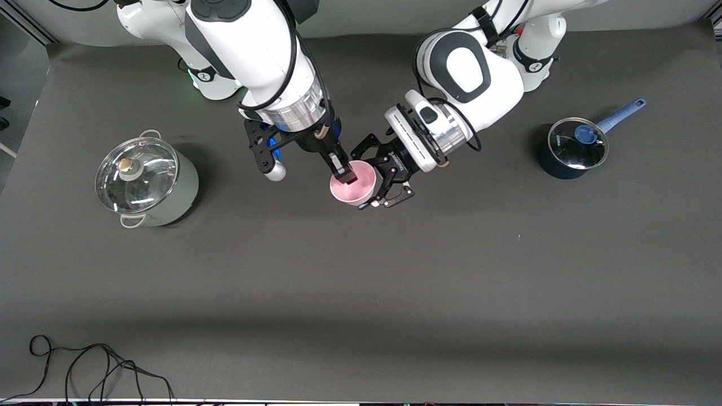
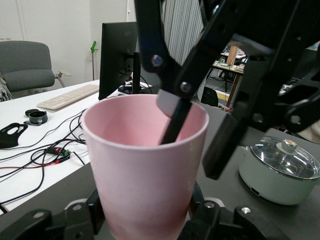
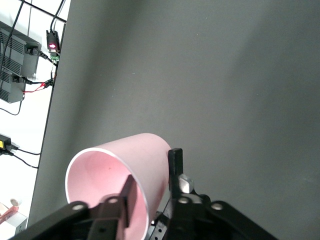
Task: Transfer pink cup from left to right arm
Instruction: 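Close the right gripper on the pink cup beside the left gripper, then open the left gripper while the right gripper carries the cup away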
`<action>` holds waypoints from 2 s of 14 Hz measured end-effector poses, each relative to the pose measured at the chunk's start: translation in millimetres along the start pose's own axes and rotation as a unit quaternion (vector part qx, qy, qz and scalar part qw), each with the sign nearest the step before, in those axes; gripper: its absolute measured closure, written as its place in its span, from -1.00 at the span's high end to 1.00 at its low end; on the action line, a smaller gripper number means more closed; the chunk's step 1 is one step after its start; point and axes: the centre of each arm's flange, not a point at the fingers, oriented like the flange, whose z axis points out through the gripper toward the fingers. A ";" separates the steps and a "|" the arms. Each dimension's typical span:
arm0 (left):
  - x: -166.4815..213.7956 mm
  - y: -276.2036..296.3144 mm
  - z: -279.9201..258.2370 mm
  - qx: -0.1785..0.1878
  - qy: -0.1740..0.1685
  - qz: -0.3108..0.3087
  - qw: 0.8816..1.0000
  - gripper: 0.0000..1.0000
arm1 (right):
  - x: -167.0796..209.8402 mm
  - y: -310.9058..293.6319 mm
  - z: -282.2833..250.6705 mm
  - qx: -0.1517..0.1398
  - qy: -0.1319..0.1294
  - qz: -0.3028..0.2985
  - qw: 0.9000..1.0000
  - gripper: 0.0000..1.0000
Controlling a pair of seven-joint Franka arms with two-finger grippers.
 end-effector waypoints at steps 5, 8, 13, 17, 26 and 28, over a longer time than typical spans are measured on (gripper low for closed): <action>1.1 -2.9 -0.9 0.004 0.000 0.008 1.000 0.31 | -0.8 0.6 0.5 -0.002 0.000 -0.001 1.000 -0.82; 1.6 -3.7 -1.1 0.005 0.001 0.008 1.000 0.35 | -0.9 0.6 -0.1 -0.002 0.000 -0.001 1.000 -0.82; -1.2 -5.5 0.5 0.004 0.000 -0.002 1.000 0.97 | 6.4 -4.2 -12.0 0.013 0.002 -0.033 0.999 -0.91; -8.0 -12.0 2.1 0.006 -0.004 -0.010 1.000 0.97 | 34.2 -10.9 -16.3 0.015 0.011 -0.114 0.993 -0.91; -36.6 -101.8 -48.2 0.042 0.002 -0.049 0.998 0.98 | 249.7 13.0 -56.2 -0.110 -0.002 -0.376 0.920 -0.91; -39.6 -108.2 -55.6 0.041 0.005 -0.054 0.998 0.98 | 303.2 28.2 -69.5 -0.127 -0.018 -0.415 0.901 -0.91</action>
